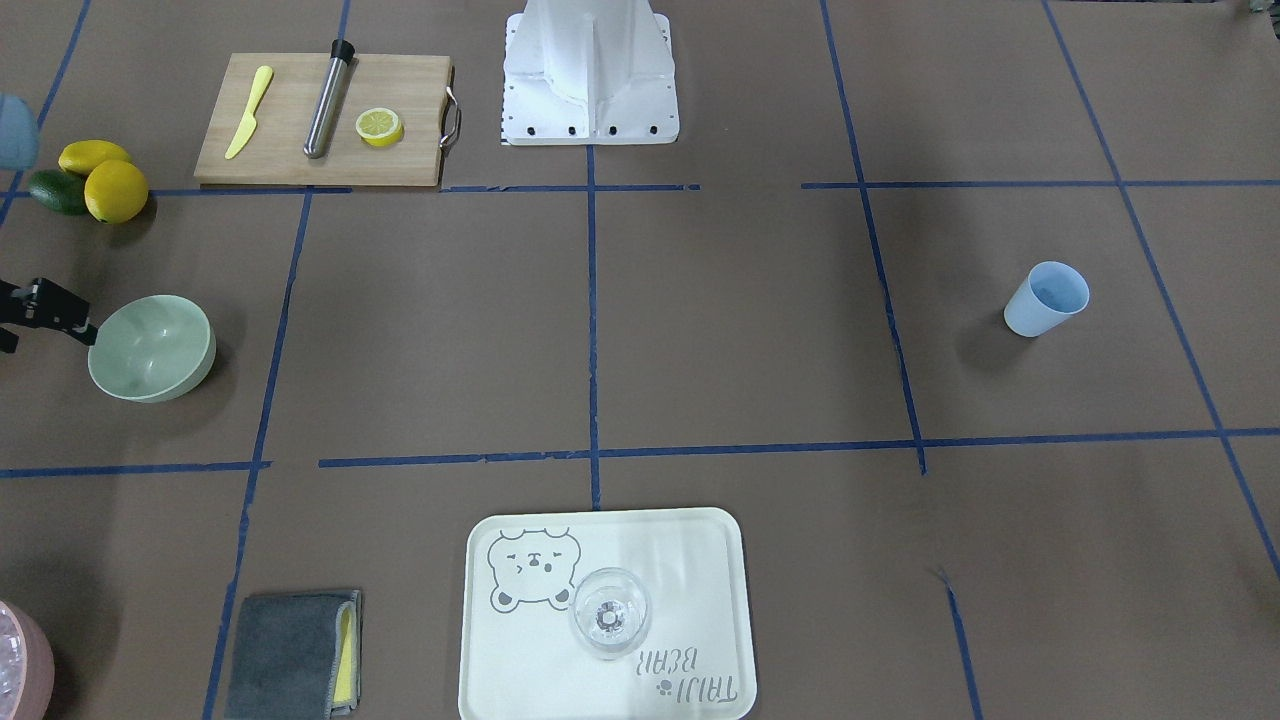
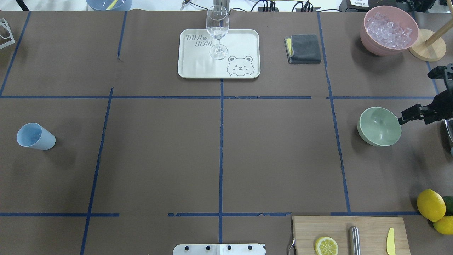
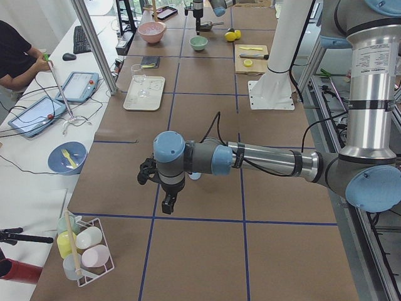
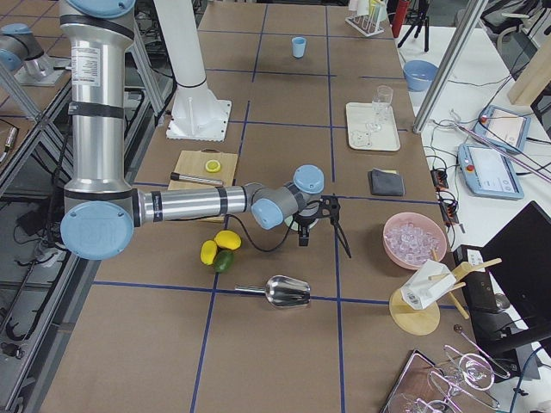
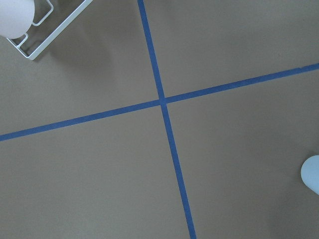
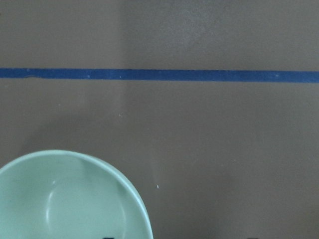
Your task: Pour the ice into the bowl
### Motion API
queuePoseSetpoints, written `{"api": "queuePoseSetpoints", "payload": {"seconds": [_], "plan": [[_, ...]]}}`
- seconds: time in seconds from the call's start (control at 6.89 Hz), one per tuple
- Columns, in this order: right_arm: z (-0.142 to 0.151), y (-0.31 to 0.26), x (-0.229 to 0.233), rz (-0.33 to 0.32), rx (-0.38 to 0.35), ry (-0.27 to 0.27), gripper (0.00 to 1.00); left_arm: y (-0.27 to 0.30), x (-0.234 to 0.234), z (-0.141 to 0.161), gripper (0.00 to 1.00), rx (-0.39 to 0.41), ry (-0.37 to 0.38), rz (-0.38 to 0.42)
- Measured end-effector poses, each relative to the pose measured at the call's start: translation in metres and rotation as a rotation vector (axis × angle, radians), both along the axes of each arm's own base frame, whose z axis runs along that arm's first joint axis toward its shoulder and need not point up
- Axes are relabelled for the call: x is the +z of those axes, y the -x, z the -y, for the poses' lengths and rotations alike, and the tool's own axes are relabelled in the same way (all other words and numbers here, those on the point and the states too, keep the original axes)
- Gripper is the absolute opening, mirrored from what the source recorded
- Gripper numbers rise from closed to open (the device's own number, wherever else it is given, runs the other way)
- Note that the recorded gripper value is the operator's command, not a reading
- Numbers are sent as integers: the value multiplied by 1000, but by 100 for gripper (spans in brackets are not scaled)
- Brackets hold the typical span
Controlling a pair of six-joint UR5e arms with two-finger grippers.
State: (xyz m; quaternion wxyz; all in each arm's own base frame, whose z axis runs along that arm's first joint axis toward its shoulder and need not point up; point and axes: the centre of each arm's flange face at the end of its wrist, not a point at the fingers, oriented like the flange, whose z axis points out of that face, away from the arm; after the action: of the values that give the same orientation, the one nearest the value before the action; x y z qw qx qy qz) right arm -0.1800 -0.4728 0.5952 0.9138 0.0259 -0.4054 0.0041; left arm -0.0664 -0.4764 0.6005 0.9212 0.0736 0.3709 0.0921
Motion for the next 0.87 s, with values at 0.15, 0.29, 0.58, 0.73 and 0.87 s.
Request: {"api": "queuePoseSetpoints", "payload": {"seconds": [0.15, 0.29, 0.58, 0.73, 0.87], "plan": [[0, 11, 7, -4, 22, -8, 76, 0, -2, 0, 100, 0, -4, 0], [-2, 18, 14, -9, 22, -5, 48, 0, -4, 0, 100, -1, -10, 0], [-5, 27, 19, -12, 11, 0, 0, 0, -8, 0, 100, -1, -17, 0], [-6, 28, 18, -7, 11, 2, 0, 0, -9, 0, 100, -1, -19, 0], [-6, 29, 13, 6, 19, 17, 0, 0, -9, 0, 100, -1, -20, 0]]}}
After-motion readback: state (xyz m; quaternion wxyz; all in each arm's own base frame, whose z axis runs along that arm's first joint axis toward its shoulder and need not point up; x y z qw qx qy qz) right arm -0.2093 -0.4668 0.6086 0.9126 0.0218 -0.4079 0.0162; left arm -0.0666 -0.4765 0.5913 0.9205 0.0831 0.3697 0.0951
